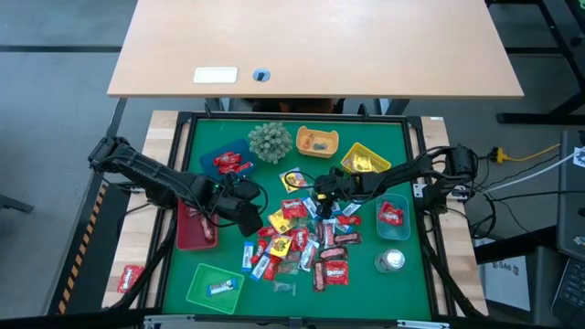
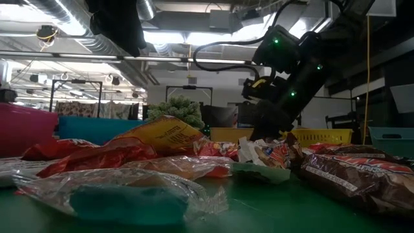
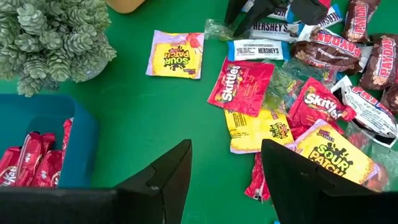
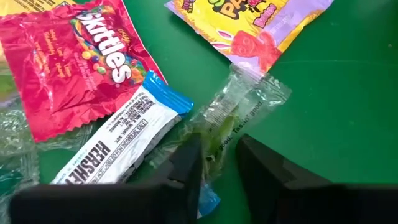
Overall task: Sort candy
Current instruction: Put the green gummy into the orange bin
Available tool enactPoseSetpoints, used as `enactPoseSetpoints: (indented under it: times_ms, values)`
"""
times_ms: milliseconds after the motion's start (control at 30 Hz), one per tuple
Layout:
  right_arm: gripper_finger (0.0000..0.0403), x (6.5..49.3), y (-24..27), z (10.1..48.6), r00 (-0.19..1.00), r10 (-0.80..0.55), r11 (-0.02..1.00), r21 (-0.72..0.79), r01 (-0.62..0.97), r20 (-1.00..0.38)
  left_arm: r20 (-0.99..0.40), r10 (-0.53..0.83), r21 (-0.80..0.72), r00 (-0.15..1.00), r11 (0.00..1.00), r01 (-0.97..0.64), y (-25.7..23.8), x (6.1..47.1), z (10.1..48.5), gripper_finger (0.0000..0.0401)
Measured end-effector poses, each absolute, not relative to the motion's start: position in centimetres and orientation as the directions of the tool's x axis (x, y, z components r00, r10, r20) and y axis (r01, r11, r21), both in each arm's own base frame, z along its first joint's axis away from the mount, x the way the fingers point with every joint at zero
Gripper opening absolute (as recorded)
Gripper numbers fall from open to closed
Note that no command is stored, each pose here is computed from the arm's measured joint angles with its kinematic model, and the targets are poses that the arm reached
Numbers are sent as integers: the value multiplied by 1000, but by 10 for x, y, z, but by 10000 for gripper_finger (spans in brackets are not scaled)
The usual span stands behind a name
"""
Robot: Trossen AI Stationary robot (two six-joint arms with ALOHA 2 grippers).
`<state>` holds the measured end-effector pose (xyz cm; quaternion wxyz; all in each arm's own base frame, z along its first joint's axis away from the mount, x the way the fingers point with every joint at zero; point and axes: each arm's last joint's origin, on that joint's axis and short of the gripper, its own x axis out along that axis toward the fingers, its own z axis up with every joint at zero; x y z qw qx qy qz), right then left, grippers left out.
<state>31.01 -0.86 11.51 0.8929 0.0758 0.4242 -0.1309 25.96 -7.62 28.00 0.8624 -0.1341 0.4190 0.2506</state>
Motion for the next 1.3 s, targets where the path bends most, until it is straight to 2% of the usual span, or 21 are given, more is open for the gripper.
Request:
enactPoseSetpoints:
  times_ms: [167, 367, 500, 767, 1000, 1133, 1300]
  values:
    - [47, 310, -8, 115, 607, -147, 959, 38, 282, -781, -790, 320, -22, 523, 838, -546, -76, 260, 280, 179]
    - [7, 309, -7, 118, 614, -110, 964, 68, 258, -781, -790, 320, -22, 523, 838, -546, -76, 260, 280, 179]
    - [7, 306, -7, 125, 620, -98, 967, 72, 244, -779, -790, 320, -23, 524, 838, -546, -76, 260, 280, 179]
    - [11, 298, -9, 165, 712, -110, 984, 23, 175, -694, -788, 318, -27, 528, 838, -545, -76, 260, 280, 179]
    - [12, 290, -37, 196, 755, -296, 952, -116, 284, -585, -773, 308, -55, 554, 838, -542, -77, 263, 282, 179]
    - [12, 286, -61, 199, 725, -391, 919, -195, 343, -567, -769, 306, -62, 562, 838, -542, -78, 264, 282, 179]
    - [12, 279, -89, 198, 684, -461, 883, -215, 418, -566, -767, 307, -63, 563, 838, -542, -78, 264, 282, 179]
